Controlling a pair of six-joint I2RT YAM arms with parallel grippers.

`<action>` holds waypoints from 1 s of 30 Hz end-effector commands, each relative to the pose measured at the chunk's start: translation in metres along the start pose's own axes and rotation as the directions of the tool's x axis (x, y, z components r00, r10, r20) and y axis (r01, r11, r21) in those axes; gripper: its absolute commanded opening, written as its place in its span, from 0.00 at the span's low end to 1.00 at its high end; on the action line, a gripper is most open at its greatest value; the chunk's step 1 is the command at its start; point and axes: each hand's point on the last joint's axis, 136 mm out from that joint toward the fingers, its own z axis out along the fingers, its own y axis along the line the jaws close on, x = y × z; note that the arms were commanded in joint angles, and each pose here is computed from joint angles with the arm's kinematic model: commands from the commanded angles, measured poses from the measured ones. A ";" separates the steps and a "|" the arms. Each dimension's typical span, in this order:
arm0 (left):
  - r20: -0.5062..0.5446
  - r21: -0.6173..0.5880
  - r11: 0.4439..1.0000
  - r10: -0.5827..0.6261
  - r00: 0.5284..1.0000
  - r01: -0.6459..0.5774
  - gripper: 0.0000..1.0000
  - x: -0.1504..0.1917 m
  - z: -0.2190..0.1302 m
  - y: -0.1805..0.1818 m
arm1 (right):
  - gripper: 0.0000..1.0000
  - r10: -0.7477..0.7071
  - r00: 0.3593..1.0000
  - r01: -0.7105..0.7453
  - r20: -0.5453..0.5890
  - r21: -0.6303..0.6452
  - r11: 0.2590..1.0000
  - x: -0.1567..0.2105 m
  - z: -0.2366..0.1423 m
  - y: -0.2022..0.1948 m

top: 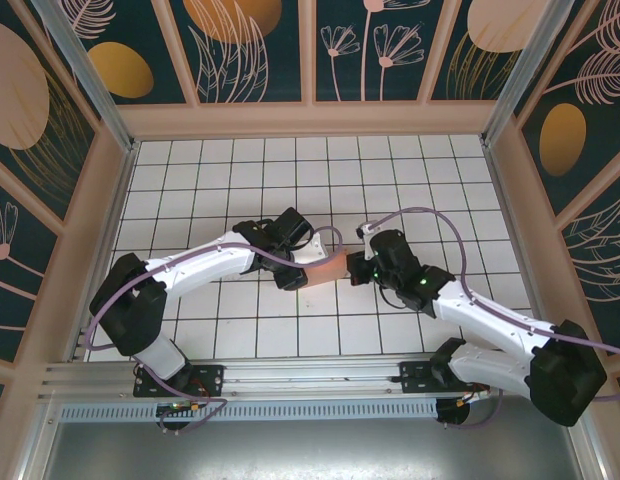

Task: Fold the paper box

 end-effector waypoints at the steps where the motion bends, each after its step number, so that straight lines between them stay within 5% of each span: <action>1: -0.043 -0.002 0.998 -0.068 0.997 0.068 0.50 0.013 0.013 0.001 | 0.00 0.010 1.000 -0.010 0.021 0.006 1.000 0.000 -0.003 0.001; 7: 0.035 -0.012 0.997 -0.078 0.996 0.078 0.57 -0.003 -0.001 0.004 | 0.00 0.024 0.999 -0.024 0.030 0.020 1.000 -0.011 -0.006 0.003; 13: 0.192 -0.078 0.985 -0.136 0.972 0.153 0.78 -0.028 -0.028 0.017 | 0.00 0.033 0.999 -0.034 0.020 0.042 0.999 -0.012 -0.006 0.001; 18: 0.405 -0.071 0.958 -0.228 0.885 0.279 0.84 -0.044 -0.068 0.021 | 0.00 0.046 0.999 -0.047 0.007 0.049 0.998 -0.010 -0.005 0.000; 22: 0.474 -0.076 0.933 -0.276 0.836 0.351 0.91 -0.034 -0.086 0.023 | 0.00 0.060 0.998 -0.060 -0.004 0.052 0.997 -0.008 -0.003 0.000; 24: 0.527 -0.116 0.880 -0.338 0.780 0.460 0.99 -0.028 -0.107 0.037 | 0.00 0.070 0.998 -0.069 -0.006 0.057 0.996 -0.009 -0.002 0.000; 30: 0.619 -0.123 0.747 -0.457 0.639 0.653 0.99 0.006 -0.141 0.050 | 0.00 0.080 0.997 -0.079 -0.019 0.066 0.995 -0.015 0.004 0.003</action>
